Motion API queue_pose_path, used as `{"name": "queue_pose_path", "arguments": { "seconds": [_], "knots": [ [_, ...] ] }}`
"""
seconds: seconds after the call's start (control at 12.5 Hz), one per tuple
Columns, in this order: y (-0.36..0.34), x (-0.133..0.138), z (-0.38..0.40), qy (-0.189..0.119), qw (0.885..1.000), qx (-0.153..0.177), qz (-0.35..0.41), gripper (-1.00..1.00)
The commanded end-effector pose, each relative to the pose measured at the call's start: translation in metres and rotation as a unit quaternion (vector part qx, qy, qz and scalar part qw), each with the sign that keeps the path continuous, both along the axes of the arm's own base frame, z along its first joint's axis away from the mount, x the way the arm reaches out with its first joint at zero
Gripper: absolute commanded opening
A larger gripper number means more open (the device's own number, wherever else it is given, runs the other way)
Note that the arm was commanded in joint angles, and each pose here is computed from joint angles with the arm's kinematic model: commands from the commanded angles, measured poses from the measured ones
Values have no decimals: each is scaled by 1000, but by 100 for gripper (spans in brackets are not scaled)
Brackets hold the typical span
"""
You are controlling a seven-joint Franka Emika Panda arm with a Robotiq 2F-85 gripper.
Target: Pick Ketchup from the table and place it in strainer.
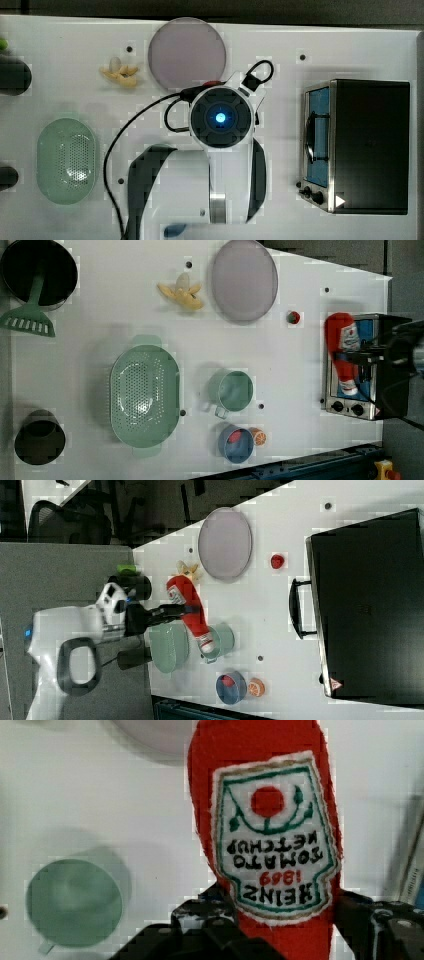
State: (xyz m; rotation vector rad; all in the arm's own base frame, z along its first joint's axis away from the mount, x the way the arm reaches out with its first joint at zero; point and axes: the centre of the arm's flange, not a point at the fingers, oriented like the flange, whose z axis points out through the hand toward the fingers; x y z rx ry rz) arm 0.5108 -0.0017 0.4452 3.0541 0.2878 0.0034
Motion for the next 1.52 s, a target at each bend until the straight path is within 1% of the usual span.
{"name": "queue_pose_path", "arguments": {
  "seconds": [0.08,0.24,0.4,0.64,0.72,0.88,1.04,1.12,1.28,1.52],
  "knots": [
    [43,-9,11,30,999,9,-17,18],
    [82,-10,18,23,999,18,-27,18],
    [129,-16,17,24,997,29,-68,18],
    [201,-32,0,32,994,21,-101,18],
    [223,-35,-6,30,993,24,-109,18],
    [263,-38,-20,20,993,42,-111,18],
    [300,-40,-38,7,993,73,-88,18],
    [314,-41,-49,6,993,87,-85,18],
    [338,-45,-71,13,988,110,-108,18],
    [369,-56,-108,38,981,134,-136,18]
  ]
}}
